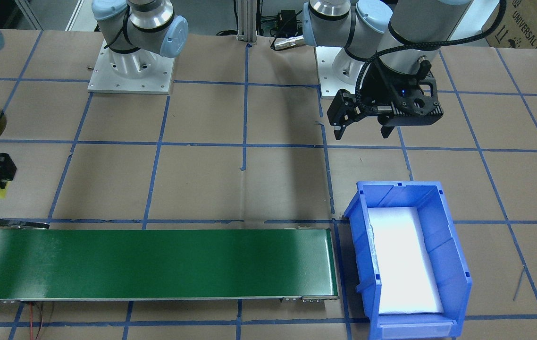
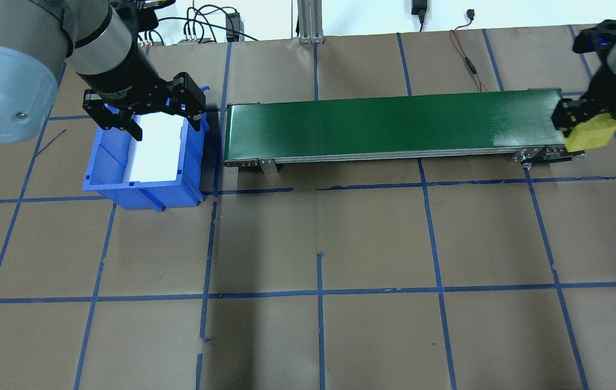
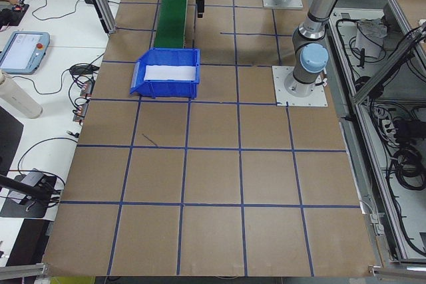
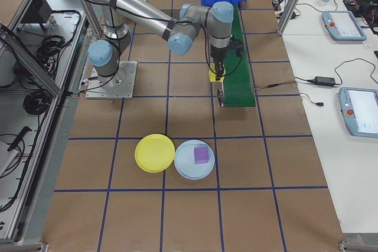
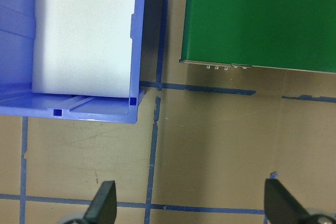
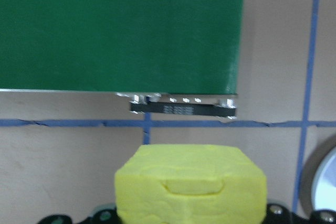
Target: Move block left to right into plate
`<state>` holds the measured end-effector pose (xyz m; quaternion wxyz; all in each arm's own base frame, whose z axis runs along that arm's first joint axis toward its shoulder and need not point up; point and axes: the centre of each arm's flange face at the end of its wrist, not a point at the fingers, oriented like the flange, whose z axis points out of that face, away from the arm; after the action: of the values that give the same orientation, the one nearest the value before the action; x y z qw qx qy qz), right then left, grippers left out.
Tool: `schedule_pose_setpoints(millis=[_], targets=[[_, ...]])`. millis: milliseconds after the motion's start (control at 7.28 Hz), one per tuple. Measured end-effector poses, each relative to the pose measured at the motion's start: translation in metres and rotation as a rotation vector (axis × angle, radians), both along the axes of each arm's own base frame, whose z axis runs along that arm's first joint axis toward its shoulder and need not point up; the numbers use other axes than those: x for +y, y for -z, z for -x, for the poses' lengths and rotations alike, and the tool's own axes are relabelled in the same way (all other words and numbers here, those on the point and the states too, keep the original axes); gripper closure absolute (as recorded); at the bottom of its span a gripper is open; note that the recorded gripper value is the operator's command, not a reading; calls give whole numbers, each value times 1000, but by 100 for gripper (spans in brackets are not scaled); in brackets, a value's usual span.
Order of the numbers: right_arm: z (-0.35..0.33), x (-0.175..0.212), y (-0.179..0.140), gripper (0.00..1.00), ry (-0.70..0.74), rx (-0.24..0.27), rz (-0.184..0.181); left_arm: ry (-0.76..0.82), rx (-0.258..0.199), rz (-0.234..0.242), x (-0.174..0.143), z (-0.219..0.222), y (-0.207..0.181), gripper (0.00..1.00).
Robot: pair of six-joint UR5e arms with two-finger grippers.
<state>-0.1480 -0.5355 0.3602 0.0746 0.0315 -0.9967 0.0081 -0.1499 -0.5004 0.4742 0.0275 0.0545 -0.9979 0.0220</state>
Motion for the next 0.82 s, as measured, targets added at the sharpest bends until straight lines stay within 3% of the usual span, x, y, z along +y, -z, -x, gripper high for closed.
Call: schedule_pose_setpoints(millis=[412, 549, 824], targets=[[150, 79, 15, 70, -17, -52, -95, -4, 1, -18, 3, 0, 12, 0], [186, 111, 24, 71, -29, -80, -111, -3, -1, -8, 2, 0, 9, 0], [233, 166, 48, 71, -10, -138, -107, 0, -7, 13, 1, 0, 4, 0]])
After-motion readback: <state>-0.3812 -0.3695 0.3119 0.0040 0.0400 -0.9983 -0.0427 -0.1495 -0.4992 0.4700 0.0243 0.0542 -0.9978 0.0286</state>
